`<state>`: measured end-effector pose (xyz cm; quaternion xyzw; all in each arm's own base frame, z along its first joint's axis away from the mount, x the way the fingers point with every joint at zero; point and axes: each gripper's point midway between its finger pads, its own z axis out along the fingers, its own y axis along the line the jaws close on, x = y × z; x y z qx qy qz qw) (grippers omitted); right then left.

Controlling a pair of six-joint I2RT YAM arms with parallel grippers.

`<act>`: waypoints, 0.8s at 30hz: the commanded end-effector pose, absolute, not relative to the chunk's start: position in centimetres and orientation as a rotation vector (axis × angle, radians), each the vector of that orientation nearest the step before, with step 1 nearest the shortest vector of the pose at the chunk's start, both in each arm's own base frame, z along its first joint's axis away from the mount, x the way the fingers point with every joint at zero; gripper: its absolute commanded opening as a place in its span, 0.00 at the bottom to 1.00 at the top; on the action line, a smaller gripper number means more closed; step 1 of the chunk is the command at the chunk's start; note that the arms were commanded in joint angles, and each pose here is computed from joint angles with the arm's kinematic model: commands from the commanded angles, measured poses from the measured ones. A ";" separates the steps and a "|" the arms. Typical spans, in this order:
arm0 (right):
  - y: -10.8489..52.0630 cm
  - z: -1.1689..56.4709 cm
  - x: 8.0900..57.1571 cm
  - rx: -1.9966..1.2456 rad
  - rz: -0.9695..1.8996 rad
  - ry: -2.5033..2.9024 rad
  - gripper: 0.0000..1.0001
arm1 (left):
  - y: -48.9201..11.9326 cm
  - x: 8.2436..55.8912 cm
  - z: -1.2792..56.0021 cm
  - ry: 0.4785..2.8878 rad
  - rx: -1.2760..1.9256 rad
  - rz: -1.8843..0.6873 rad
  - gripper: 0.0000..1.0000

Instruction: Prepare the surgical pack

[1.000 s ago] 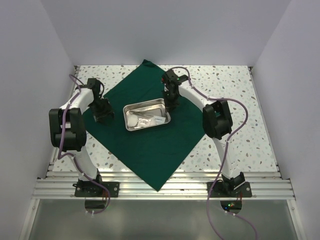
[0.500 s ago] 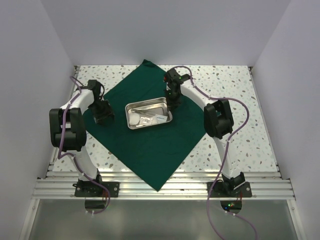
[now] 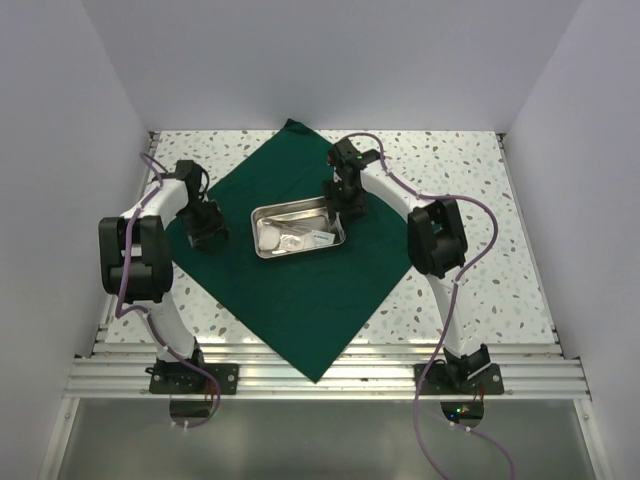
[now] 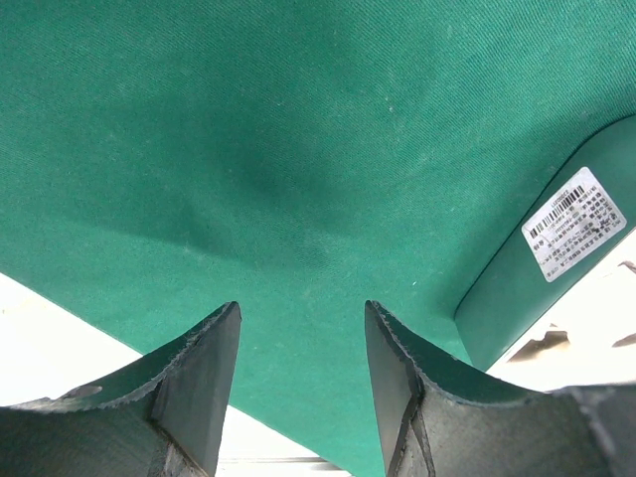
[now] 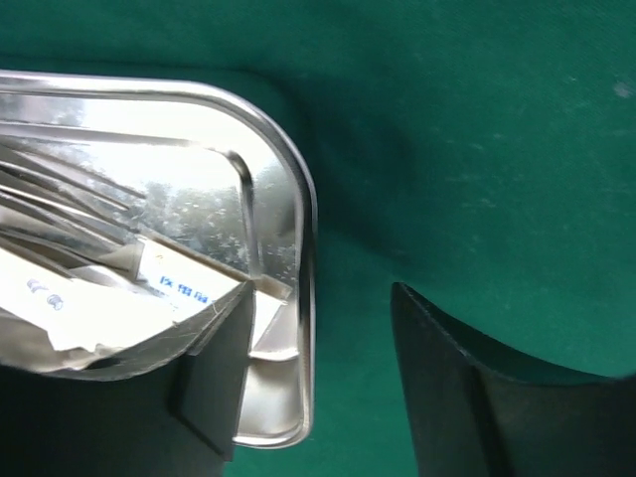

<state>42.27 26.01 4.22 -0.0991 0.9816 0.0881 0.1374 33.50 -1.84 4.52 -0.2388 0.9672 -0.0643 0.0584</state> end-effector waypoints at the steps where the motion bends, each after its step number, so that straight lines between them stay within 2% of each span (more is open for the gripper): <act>1: 25.2 8.2 42.6 -0.296 0.229 2.759 0.66 | -1.7 34.4 5.5 2.880 -0.668 -0.222 0.57; 10: 26.1 7.1 41.5 -0.337 0.319 2.786 0.67 | -4.2 34.8 5.6 2.861 -0.655 -0.398 0.53; 18: 26.5 6.0 41.4 -0.345 0.341 2.818 0.60 | -10.0 34.1 4.5 2.918 -0.568 -0.549 0.50; 24: 26.7 5.6 41.2 -0.352 0.355 2.831 0.47 | -10.6 33.4 4.0 2.943 -0.554 -0.568 0.50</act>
